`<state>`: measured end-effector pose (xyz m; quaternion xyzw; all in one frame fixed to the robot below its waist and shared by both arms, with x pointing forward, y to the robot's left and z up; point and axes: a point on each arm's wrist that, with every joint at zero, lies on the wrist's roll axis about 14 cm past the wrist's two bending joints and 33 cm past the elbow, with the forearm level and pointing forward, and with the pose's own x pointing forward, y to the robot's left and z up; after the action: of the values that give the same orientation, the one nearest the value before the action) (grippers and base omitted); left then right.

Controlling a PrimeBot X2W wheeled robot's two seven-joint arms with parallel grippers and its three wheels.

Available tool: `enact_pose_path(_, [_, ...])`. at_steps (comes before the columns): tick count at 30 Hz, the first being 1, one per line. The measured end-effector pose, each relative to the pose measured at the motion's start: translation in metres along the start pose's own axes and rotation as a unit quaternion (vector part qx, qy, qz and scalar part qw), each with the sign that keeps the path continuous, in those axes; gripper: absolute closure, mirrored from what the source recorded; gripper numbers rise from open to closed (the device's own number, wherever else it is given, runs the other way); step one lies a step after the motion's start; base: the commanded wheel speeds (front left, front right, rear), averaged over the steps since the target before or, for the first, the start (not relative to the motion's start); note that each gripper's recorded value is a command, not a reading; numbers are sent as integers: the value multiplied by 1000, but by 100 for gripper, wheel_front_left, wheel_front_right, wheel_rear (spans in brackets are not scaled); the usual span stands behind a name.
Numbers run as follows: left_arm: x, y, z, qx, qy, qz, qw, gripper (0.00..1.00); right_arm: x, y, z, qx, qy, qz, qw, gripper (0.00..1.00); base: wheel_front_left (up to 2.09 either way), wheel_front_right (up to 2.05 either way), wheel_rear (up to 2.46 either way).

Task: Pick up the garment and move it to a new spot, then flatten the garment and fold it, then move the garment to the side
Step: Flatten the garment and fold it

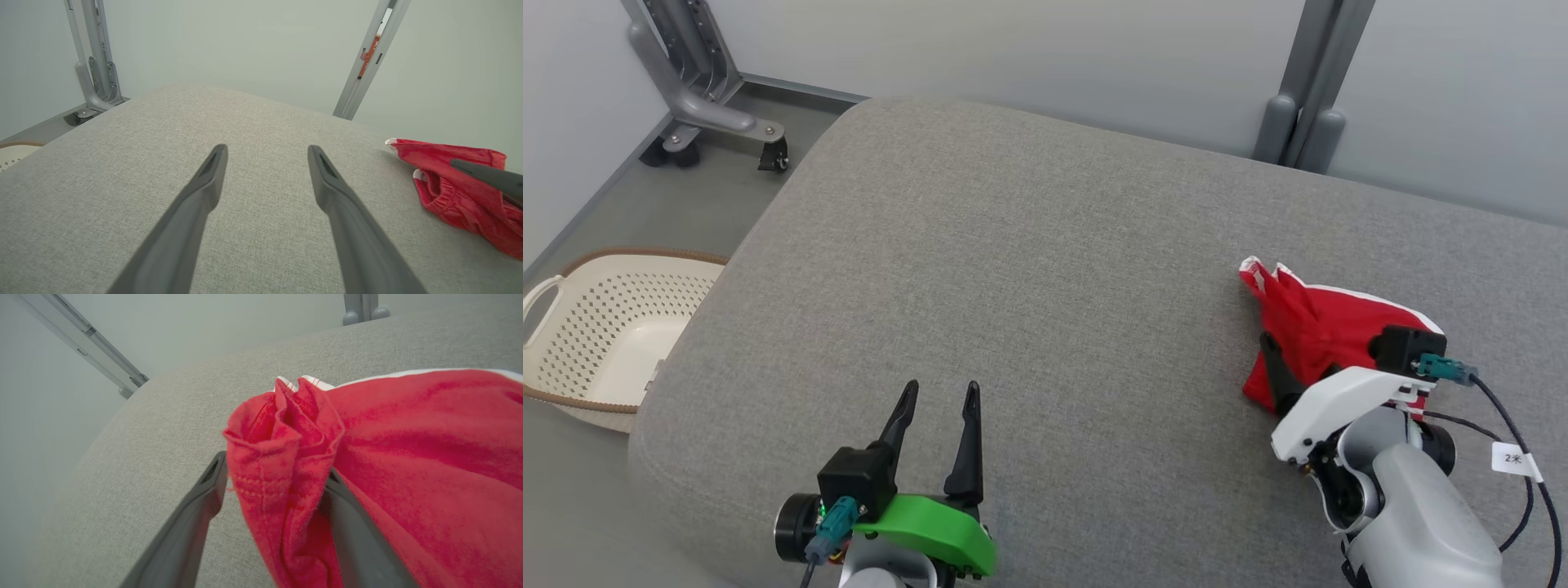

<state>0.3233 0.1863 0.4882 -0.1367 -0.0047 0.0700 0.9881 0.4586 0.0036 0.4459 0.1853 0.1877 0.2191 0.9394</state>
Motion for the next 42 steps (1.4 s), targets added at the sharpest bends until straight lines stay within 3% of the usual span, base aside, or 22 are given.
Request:
enact_pose_path(6, [0,-8,-2,-1,2,-14,1000,0,-11,21,-24,-20,36,33,999,0,0,0,0])
enact_pose_path(11, [1,-14,-3,-3,3,-24,1000,0,-28,43,-62,-7,114,69,991,0,0,0,0])
enact_pose_path(15, [4,-19,-3,-1,3,-32,999,0,-35,51,-53,-9,104,83,991,0,0,0,0])
enact_pose_path(19, [9,-28,-2,-2,2,-47,999,0,-41,42,-21,-33,51,84,995,0,0,0,0])
enact_pose_path(24, [19,-44,10,-8,-17,-71,997,0,-60,12,27,-94,-42,57,993,0,0,0,0])
enact_pose_path(27, [25,-58,21,-14,-33,-91,995,0,-82,-16,57,-151,-103,21,983,0,0,0,0])
enact_pose_path(29, [29,-66,26,-18,-42,-103,994,0,-98,-32,71,-159,-140,-5,977,0,0,0,0])
enact_pose_path(35, [38,-88,31,-25,-49,-132,990,0,-147,-69,94,-184,-211,-81,957,0,0,0,0])
enact_pose_path(42, [40,-108,23,-13,-40,-164,986,0,-185,-94,87,-178,-237,-147,944,0,0,0,0])
